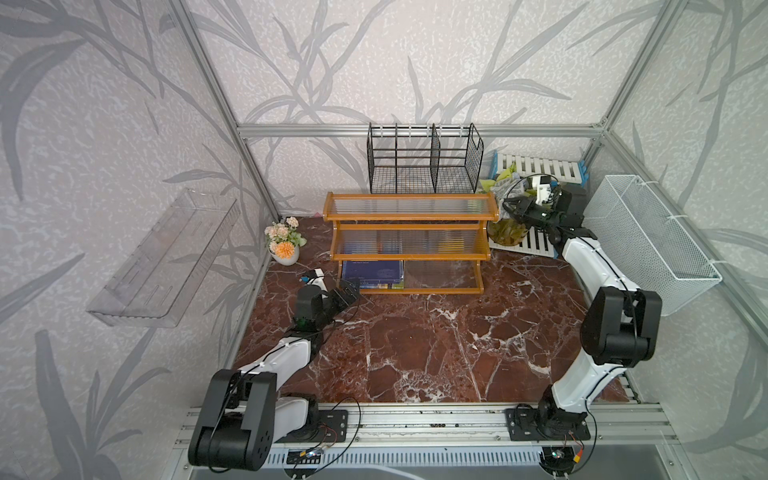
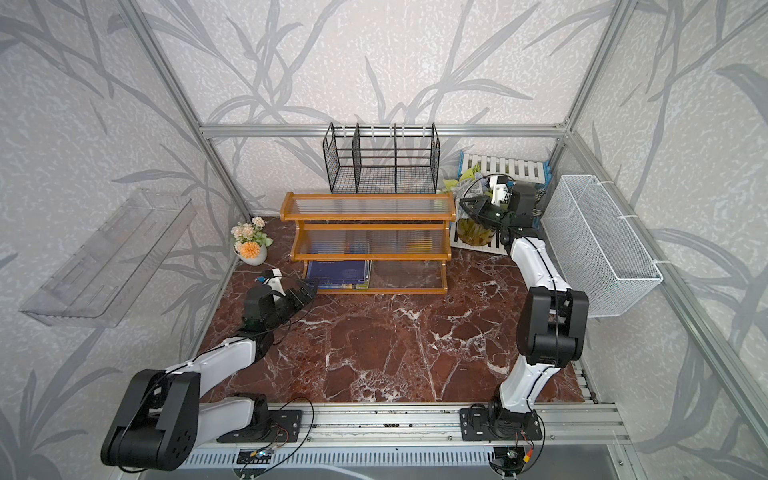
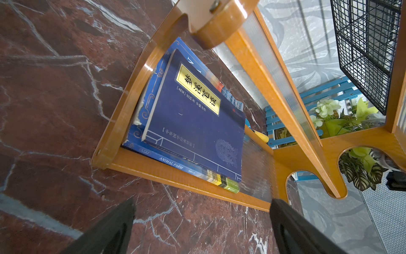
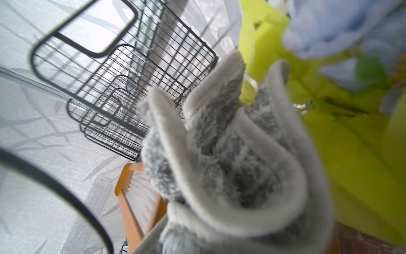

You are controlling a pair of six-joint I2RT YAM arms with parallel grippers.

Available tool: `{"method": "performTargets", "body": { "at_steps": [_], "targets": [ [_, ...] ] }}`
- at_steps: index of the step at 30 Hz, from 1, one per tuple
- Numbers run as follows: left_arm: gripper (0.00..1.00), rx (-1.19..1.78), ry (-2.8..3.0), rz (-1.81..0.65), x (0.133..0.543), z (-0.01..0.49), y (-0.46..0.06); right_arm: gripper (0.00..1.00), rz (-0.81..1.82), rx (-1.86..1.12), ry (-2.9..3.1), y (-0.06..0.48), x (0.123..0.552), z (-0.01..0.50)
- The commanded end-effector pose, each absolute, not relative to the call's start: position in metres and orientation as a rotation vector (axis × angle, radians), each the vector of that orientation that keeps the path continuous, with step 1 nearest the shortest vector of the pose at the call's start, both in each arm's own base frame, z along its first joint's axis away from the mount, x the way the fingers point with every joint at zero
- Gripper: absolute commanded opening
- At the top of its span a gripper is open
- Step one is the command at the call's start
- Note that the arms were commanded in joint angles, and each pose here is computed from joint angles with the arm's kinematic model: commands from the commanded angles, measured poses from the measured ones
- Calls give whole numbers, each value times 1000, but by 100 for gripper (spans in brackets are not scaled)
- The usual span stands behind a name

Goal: Wipe the bookshelf clean with a cloth
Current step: Wipe the dust from the shelf, then place the cleaning item at the center of the board.

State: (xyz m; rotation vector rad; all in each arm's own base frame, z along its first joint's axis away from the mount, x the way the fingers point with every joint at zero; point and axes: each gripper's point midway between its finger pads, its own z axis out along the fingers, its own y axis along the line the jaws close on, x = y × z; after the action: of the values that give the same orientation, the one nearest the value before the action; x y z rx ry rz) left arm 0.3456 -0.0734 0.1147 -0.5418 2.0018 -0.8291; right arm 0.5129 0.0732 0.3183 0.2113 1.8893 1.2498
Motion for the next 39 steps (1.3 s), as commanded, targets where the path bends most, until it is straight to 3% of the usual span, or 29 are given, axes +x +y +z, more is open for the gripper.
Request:
{"method": "performTargets", "body": {
  "at_steps": [1, 12, 19, 29, 39],
  "targets": [
    [100, -514, 1957, -831, 355, 132, -74, 0, 1315, 94, 1749, 83, 491, 380],
    [100, -506, 1939, -835, 353, 141, -74, 0, 1296, 135, 1718, 70, 453, 401],
    [100, -489, 1947, -814, 342, 148, -73, 0, 1058, 61, 1828, 82, 388, 398],
    [100, -440, 1958, -711, 307, 159, -88, 0, 886, -156, 2084, 172, 300, 308],
    [99, -396, 1942, -730, 279, 165, -107, 2, 907, -290, 2295, 274, 266, 197]
  ]
}}
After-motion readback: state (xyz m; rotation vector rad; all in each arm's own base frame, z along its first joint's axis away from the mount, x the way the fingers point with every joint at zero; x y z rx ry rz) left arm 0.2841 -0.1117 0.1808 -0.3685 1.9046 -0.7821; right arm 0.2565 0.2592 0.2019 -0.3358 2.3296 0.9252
